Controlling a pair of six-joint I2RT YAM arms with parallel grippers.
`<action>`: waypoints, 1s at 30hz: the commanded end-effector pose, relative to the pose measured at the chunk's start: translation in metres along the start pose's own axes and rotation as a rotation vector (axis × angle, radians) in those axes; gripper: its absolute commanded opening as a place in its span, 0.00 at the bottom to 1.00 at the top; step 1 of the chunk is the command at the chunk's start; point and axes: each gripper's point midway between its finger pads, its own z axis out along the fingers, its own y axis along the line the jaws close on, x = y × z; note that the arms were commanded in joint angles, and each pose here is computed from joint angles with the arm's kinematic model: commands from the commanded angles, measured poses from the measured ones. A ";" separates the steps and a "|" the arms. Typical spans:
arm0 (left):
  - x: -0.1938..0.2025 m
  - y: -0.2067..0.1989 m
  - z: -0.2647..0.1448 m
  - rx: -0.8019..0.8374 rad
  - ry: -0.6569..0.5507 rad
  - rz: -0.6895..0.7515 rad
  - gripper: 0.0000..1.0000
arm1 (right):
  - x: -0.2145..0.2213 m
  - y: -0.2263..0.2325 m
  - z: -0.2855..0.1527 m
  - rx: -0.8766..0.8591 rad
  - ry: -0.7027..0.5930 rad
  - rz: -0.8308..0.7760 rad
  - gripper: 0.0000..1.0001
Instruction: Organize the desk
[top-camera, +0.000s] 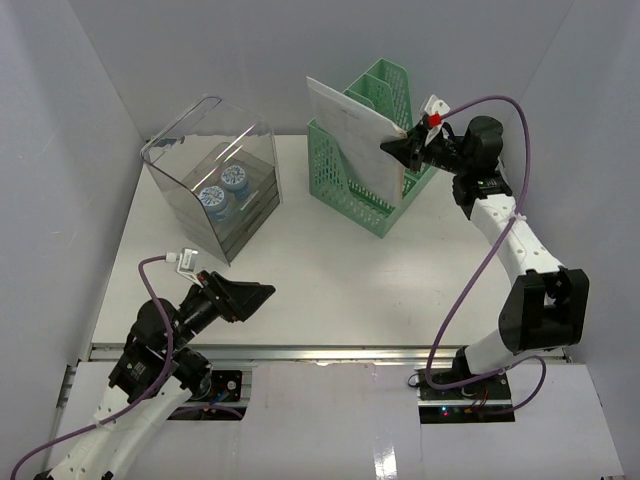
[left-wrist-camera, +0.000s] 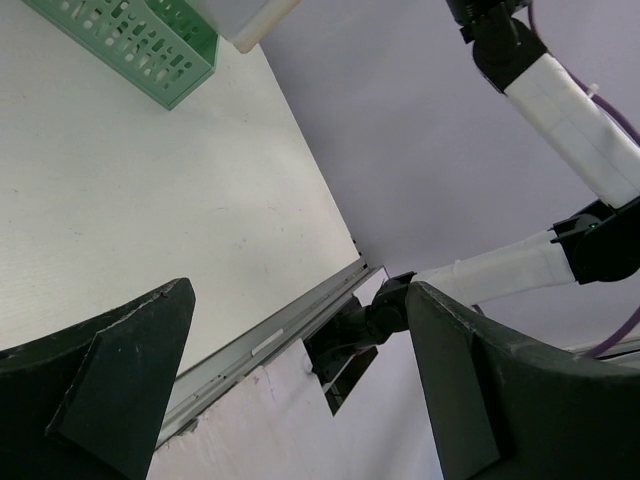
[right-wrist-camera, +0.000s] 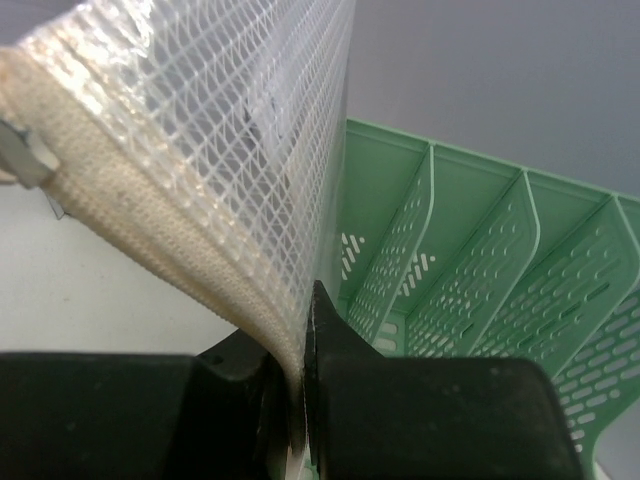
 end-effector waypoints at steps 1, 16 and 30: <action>0.004 0.002 -0.001 -0.003 0.016 -0.007 0.98 | -0.023 -0.003 -0.008 -0.084 -0.150 -0.097 0.08; 0.006 0.005 0.004 -0.012 0.027 -0.019 0.98 | 0.002 -0.029 -0.020 -0.087 -0.294 0.073 0.08; 0.008 0.005 0.009 -0.005 0.034 -0.031 0.98 | 0.039 -0.030 -0.023 0.011 -0.308 0.112 0.09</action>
